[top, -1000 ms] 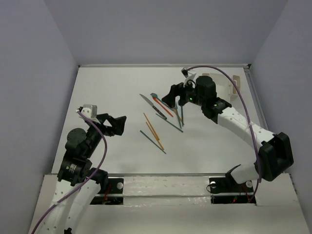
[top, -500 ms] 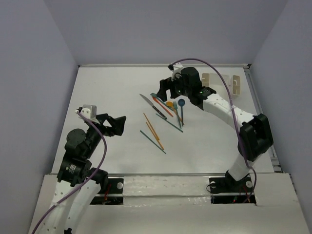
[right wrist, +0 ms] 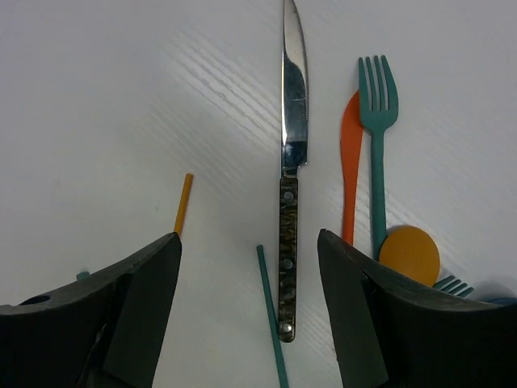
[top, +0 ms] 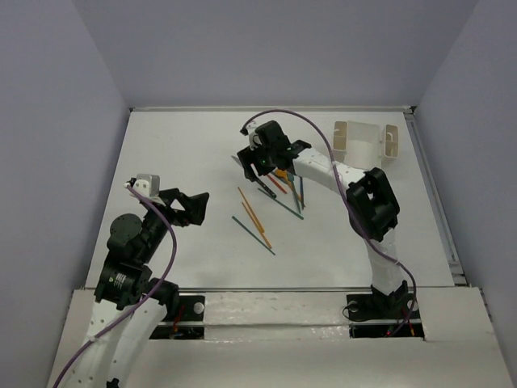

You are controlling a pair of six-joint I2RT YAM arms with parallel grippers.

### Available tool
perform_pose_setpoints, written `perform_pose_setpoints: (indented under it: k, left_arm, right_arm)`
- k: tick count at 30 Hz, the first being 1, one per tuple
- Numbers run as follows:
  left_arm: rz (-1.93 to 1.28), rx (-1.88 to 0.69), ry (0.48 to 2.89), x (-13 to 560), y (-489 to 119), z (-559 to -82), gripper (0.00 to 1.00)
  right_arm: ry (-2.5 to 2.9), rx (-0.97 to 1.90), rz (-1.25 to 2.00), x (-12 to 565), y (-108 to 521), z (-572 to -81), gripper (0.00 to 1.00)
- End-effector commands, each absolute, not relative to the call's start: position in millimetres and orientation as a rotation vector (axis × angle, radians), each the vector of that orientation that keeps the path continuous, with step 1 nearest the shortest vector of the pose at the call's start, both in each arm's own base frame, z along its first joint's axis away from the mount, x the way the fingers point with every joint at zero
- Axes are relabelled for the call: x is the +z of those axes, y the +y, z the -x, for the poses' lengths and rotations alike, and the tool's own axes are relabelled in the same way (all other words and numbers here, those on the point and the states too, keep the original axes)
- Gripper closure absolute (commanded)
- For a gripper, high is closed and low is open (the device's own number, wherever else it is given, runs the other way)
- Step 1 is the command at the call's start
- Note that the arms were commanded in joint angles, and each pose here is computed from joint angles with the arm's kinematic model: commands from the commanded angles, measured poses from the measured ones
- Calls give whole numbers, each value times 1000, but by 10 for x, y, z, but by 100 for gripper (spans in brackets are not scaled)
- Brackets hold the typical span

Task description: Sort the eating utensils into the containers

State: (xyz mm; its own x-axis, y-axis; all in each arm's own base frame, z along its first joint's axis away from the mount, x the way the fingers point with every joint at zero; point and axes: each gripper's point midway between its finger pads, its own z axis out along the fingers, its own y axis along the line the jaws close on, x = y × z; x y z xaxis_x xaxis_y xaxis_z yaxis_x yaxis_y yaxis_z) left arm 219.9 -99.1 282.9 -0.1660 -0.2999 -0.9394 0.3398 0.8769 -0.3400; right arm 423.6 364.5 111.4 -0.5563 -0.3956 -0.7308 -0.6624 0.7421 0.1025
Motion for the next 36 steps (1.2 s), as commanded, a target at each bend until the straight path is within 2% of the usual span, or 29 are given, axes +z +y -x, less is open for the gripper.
perform_pose_setpoints:
  k: [1,8,9,14,24,31,32,35,36]
  left_arm:
    - [-38,-589,1586,2991,-1012,-2194,1]
    - [-42,-593,1583,2995,-1019,-2190,1]
    - [-41,-592,1585,2991,-1017,-2191,1]
    - [-41,-591,1587,2988,-1017,-2194,1]
    - [-45,-595,1585,2992,-1026,-2193,1]
    - [-45,-594,1579,3005,-1019,-2184,1]
    - [-42,-594,1579,3005,-1017,-2182,1]
    - [-38,-590,1572,3022,-1004,-2177,1]
    - [-38,-590,1574,3019,-1005,-2180,1]
  right_arm:
    - [2234,405,809,1136,3627,-4330,26]
    - [2308,352,816,826,3613,-4385,36]
    - [2323,351,820,759,3618,-4381,43]
    - [2360,339,835,582,3623,-4384,53]
    - [2417,273,867,232,3586,-4428,55]
    - [2437,254,892,127,3589,-4449,64]
    - [2444,251,894,109,3581,-4439,73]
    - [2451,245,900,67,3565,-4425,85]
    - [2438,244,903,80,3573,-4443,95]
